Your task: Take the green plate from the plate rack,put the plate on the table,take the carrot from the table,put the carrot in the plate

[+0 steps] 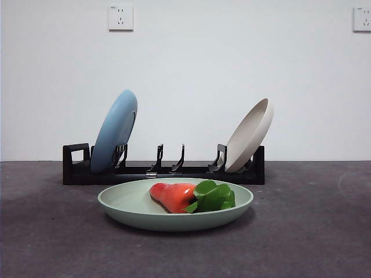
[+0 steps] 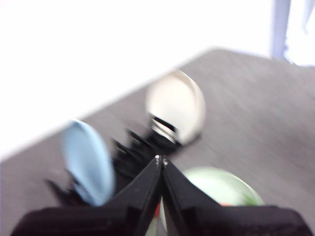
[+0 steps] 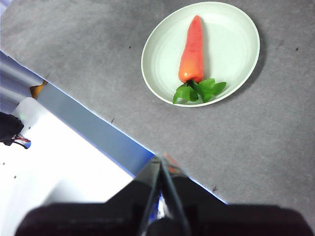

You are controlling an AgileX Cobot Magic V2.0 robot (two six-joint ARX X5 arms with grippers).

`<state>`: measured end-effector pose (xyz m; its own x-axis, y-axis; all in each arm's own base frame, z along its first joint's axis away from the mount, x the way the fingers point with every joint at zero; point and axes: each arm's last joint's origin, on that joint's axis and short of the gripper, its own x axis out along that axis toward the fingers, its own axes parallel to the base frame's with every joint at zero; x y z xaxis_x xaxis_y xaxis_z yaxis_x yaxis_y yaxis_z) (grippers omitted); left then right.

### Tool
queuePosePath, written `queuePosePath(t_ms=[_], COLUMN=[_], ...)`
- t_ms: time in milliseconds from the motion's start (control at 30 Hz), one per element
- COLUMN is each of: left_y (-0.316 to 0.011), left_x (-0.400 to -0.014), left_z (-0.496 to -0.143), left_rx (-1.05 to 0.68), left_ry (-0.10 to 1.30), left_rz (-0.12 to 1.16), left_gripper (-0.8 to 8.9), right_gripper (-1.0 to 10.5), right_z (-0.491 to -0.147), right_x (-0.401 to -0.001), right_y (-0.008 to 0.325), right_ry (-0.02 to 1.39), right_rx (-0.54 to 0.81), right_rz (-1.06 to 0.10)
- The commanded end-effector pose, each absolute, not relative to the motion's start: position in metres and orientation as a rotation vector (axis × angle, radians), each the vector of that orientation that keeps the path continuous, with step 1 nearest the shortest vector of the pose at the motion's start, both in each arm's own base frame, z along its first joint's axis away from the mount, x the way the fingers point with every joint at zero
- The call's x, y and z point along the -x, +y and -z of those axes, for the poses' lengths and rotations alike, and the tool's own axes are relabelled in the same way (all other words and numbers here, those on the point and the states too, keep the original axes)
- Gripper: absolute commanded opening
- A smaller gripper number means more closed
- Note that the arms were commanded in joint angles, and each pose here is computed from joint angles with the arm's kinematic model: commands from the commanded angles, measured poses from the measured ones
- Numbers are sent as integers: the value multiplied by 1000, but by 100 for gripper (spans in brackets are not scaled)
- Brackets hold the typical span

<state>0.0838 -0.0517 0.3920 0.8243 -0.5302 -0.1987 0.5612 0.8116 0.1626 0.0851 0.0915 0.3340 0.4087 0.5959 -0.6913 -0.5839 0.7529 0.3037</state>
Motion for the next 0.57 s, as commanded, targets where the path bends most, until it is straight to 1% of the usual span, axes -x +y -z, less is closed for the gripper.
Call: queuePosePath(t_ms=[33,100,167,267,400,567], left_y=[-34,-25,-18,-11,-5,-2], left_x=[-84,-82,-82,-81,-82,-86], left_z=[-373,-355,-335,-300,-256,-212], left_rx=[-233,-223,-213,-200,-162,-118], left_ry=[74,32,9,2,14,38], left_rz=[436,333,257,171,99,61], left_gripper=[-3,-3,-3,-3,-3,-3], right_gripper=[2,2,2,2,2,2], right_z=[-335,-335,-335,-335,-335,-335], right_x=[-85,-85,-85,-85,-85,-84], right_y=[92,92,92,92,91,91], right_ry=[874,874,874,874,873,872], right_rx=[-20,-20,-20,-20,-20,-21], right_rz=[-742,-742,-742,-742,-742,-742])
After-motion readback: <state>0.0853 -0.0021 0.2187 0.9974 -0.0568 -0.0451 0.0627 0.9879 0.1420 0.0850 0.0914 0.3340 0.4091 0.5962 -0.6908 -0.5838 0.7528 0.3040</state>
